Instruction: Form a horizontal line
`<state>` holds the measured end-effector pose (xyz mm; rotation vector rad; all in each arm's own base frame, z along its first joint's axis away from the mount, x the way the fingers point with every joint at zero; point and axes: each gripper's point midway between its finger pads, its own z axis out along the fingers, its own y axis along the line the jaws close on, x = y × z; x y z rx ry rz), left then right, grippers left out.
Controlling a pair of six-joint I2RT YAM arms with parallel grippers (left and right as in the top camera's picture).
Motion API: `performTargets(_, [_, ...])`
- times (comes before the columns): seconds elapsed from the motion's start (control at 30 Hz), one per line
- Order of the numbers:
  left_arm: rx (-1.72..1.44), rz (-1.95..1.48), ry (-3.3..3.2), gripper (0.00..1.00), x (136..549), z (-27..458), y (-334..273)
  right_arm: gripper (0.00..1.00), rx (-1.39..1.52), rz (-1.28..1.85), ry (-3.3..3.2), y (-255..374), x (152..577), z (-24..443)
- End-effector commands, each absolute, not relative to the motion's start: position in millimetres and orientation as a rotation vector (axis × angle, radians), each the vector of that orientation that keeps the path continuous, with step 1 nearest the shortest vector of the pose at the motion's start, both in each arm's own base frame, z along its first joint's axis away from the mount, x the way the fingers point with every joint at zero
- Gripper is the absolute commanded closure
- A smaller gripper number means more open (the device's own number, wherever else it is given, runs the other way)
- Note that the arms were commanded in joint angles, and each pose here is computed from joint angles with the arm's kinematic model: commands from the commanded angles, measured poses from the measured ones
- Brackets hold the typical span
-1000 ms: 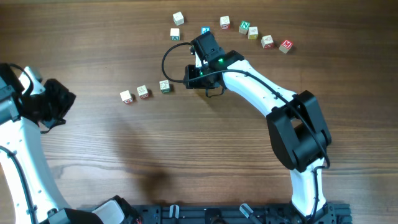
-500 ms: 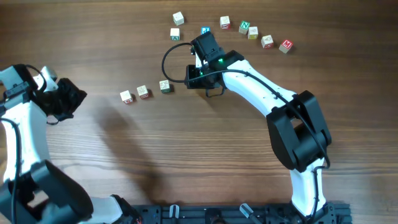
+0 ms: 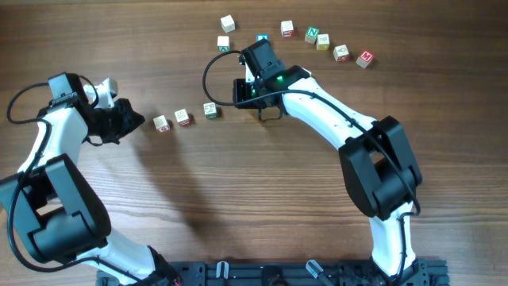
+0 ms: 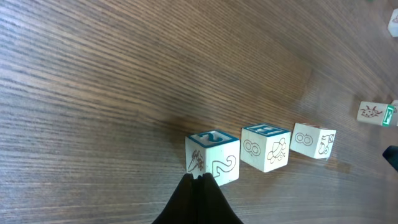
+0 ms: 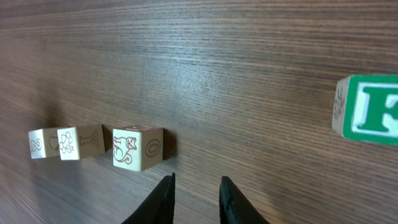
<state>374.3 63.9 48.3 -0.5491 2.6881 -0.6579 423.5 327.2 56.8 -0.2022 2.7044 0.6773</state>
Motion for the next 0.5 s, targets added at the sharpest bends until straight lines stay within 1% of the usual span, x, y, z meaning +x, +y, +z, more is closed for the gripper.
performTargets(0.0, [-0.472,-0.628,2.687,0.96,377,42,67,0.78,-0.223,0.642,2.738,327,422,29])
performTargets(0.1, [-0.489,-0.530,2.712,0.96,375,37,78,0.79,-0.241,0.637,2.740,328,422,24])
performTargets(0.23, [-0.504,-0.544,2.738,0.96,370,31,76,0.80,-0.244,0.654,2.704,332,429,27])
performTargets(0.33, [-0.550,-0.588,2.819,0.96,356,11,70,0.83,-0.244,0.650,2.711,332,429,22])
performTargets(0.47, [-0.578,-0.615,2.864,0.96,348,-2,67,0.83,-0.243,0.643,2.726,330,426,18])
